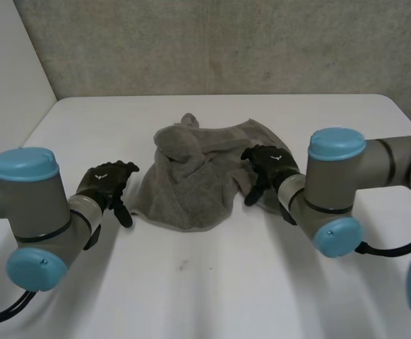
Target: Fold the towel.
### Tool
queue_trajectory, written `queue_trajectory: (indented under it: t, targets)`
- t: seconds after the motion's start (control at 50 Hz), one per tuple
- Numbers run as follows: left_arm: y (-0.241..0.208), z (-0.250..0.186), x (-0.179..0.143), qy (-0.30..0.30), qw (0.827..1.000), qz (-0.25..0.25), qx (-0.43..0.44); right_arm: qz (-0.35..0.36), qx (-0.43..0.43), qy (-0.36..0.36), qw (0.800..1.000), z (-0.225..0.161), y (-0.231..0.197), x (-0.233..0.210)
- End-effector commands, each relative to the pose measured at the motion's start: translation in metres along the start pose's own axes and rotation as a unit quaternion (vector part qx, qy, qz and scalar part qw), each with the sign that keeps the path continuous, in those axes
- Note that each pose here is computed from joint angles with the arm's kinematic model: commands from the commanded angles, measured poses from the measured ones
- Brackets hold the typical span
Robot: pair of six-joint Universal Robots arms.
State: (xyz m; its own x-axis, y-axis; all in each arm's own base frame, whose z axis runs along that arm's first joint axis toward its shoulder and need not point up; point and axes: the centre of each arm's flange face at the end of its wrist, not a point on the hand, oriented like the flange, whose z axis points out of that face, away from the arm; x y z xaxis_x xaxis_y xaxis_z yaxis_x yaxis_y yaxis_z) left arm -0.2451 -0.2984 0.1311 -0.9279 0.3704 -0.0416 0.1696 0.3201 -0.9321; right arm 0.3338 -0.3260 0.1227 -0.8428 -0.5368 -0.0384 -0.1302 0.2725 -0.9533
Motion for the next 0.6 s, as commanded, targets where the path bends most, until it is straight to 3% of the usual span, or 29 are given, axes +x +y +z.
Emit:
queue_trajectory:
  t: [0.02,0.18,0.22,0.38,0.6]
  targets:
    - [0.002,-0.002,0.001,0.001,1.0,0.003,0.0,-0.007,0.018,0.005,1.0,0.022,0.006,0.001]
    - [0.004,-0.003,0.001,0.002,1.0,0.003,-0.003,-0.016,0.083,0.009,0.996,0.015,-0.046,0.0]
    - [0.003,-0.003,0.001,0.002,1.0,0.003,-0.002,-0.021,0.111,0.005,0.994,-0.003,-0.076,-0.002]
    - [0.005,-0.003,0.007,0.019,1.0,0.004,-0.002,-0.063,0.146,0.019,0.987,-0.053,-0.122,-0.001]
    - [0.004,0.005,0.011,0.025,0.999,0.008,0.029,-0.07,0.142,0.02,0.987,-0.094,-0.138,-0.005]
